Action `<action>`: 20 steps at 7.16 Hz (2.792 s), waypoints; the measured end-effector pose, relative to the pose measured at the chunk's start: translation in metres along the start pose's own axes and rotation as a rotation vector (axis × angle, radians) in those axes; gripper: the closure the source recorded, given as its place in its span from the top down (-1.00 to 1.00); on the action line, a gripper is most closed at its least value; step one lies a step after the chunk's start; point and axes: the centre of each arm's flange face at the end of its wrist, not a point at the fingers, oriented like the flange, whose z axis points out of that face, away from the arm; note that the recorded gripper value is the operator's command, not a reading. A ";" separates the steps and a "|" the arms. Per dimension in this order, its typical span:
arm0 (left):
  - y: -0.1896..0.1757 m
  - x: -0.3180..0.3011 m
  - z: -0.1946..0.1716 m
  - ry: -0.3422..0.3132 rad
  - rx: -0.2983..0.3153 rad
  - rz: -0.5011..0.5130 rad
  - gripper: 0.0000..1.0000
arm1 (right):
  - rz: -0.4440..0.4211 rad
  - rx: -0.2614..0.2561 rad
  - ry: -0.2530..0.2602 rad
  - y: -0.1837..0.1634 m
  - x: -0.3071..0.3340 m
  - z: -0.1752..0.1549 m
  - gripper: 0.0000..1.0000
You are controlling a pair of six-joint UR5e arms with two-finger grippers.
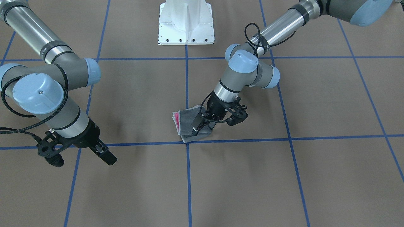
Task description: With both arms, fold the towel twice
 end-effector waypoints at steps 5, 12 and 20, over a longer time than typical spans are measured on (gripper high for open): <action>-0.091 -0.018 -0.074 0.005 -0.052 -0.014 1.00 | 0.011 -0.029 -0.017 -0.028 0.003 -0.026 1.00; -0.310 -0.239 -0.270 -0.373 0.024 0.701 1.00 | -0.409 -0.026 -0.025 -0.183 0.180 -0.108 1.00; -0.385 -0.361 -0.403 -0.440 -0.289 0.779 1.00 | -0.834 -0.109 0.160 -0.276 0.317 -0.150 1.00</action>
